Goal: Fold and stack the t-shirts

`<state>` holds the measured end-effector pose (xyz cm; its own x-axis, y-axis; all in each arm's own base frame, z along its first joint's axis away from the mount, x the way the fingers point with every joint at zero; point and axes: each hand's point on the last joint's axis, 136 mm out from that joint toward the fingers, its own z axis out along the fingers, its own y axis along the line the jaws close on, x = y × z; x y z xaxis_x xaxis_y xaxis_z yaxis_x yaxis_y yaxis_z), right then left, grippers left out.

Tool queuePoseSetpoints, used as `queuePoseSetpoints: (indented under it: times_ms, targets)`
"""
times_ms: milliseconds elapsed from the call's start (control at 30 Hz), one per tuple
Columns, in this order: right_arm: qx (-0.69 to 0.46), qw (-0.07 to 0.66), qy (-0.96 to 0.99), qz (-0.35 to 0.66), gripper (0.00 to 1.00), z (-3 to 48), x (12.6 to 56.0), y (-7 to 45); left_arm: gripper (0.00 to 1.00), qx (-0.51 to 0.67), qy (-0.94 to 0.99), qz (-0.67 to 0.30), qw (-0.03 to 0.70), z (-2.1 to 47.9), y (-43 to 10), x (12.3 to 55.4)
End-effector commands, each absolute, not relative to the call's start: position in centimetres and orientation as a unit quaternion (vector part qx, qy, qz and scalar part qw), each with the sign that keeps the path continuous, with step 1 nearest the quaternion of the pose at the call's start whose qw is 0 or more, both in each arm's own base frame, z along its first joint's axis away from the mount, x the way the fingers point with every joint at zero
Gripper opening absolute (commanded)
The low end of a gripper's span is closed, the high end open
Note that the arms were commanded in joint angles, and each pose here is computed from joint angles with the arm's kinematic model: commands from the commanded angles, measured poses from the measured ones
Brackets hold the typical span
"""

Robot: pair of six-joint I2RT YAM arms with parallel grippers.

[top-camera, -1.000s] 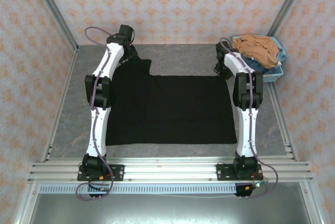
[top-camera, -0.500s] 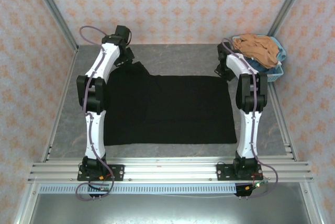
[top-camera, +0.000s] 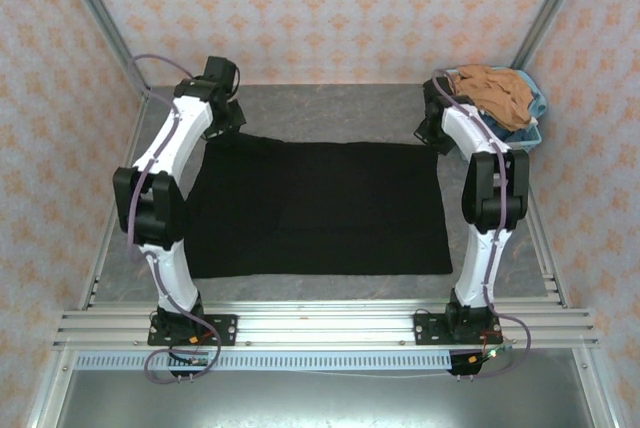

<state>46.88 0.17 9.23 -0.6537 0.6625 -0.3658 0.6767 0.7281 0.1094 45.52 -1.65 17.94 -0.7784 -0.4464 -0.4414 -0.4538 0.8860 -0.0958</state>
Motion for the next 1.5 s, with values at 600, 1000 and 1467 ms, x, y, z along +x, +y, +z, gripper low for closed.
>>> queuePoseSetpoints:
  times_ms: [600, 1000, 1467]
  targets:
    - [0.345, 0.13, 0.927, -0.072, 0.0, 6.6, 35.0, -1.2, 0.0, -0.277, 0.925, 0.151, 0.213, 15.5, 3.0, 27.4]
    - [0.345, 0.141, 0.923, -0.091, 0.0, 8.6, 33.2, -2.1, 0.0, -0.331, 0.901, 0.163, 0.229, 16.4, 4.5, 23.6]
    - [0.366, 0.056, 0.924, -0.097, 0.0, 3.3, 26.5, -1.2, 0.0, -0.401, 0.889, 0.161, 0.15, 9.5, 3.7, 17.8]
